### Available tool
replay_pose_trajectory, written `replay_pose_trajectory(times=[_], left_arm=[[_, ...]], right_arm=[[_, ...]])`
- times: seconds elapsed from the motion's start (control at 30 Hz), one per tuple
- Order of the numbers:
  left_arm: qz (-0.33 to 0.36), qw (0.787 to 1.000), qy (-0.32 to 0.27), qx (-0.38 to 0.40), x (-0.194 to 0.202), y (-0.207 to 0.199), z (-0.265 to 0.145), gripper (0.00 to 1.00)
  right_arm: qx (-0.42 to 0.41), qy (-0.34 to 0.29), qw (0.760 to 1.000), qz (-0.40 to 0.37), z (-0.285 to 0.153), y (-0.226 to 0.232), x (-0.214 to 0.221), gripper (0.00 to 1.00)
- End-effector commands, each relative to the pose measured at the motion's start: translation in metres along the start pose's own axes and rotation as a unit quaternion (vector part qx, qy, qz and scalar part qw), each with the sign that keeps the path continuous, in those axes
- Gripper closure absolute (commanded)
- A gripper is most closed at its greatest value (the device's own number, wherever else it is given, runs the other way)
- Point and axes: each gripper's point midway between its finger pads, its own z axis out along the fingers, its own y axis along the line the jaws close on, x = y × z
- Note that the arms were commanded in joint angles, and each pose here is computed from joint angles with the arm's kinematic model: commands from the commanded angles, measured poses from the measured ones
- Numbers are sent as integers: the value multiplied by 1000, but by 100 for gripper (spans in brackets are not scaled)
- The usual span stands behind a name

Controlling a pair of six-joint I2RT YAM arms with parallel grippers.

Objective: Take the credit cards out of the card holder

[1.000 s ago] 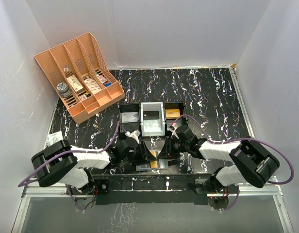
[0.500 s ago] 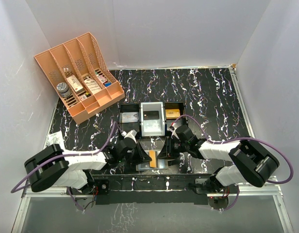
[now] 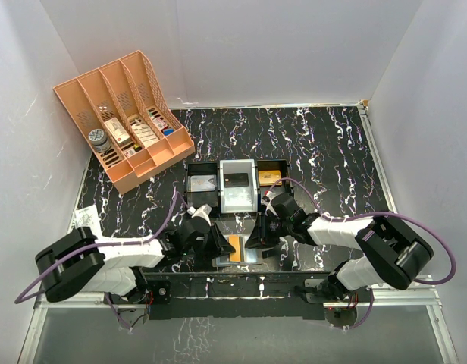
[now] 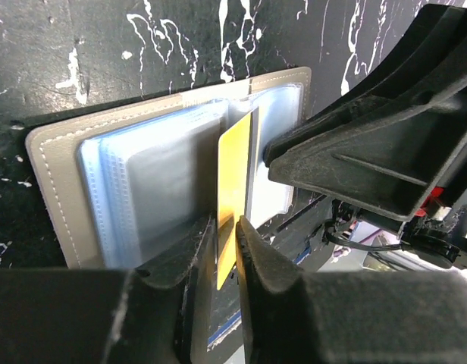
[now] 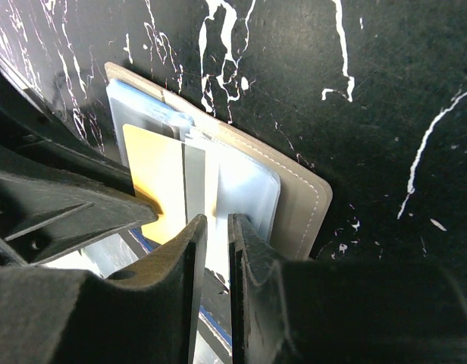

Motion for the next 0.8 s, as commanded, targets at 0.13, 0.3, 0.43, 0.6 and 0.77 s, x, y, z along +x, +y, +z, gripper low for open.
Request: replay_pose_trajectory(times=[0.13,0.3,0.43,0.6,0.77], left_arm=[[4,999,18,28,5,-14,11,88],[-5,1000,6,3,2,-4,7,100],[-5,1000,-12,-18,-4,4,-4,100],[21,999,-35,-26,-14,4,-23,100],[44,997,-44,-51,-19,9,-37,100]], right_arm=[[124,22,992,8,-1,-63,26,83],[130,20,991,8,-3,-66,26,83],[155,8,988,-7,-7,-67,16,83],[145,-13,989,-37,-16,-44,-6,82],[87,-32,993,-67,-28,3,-26,80]])
